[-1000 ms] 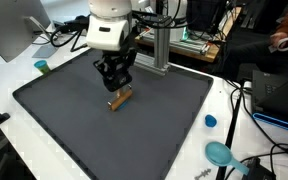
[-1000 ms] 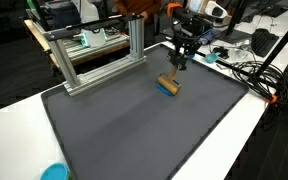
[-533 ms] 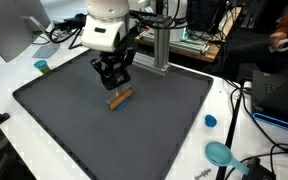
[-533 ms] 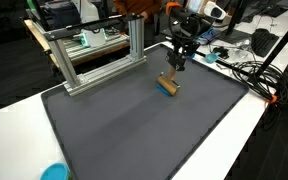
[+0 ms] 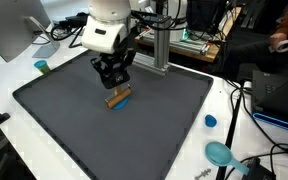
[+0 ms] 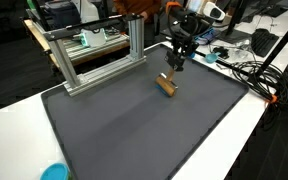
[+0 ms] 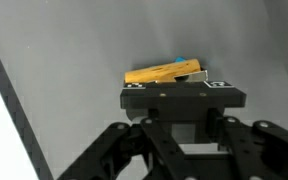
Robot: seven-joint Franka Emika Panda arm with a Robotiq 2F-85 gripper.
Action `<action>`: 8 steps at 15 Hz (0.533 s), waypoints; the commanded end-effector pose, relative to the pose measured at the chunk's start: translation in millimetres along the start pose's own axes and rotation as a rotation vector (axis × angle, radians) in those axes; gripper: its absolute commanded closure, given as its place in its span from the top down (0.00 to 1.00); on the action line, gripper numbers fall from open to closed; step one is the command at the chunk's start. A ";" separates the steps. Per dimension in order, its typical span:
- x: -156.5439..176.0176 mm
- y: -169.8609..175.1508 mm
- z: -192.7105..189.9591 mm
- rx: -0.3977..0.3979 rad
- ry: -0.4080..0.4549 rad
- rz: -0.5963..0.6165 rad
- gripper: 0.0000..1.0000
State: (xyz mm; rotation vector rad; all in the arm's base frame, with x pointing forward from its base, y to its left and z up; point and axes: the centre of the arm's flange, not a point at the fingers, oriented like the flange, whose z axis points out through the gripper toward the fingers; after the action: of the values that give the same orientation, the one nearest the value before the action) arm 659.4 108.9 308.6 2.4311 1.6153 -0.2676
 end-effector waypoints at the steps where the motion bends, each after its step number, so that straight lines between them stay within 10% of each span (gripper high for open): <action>1: -2.6 1.8 71.8 0.076 -0.112 0.014 0.22; 8: -26.8 19.2 78.2 0.108 -0.147 0.041 0.22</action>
State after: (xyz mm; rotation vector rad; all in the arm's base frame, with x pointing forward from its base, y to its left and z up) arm 658.7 66.1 277.1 2.3705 1.5124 -0.4927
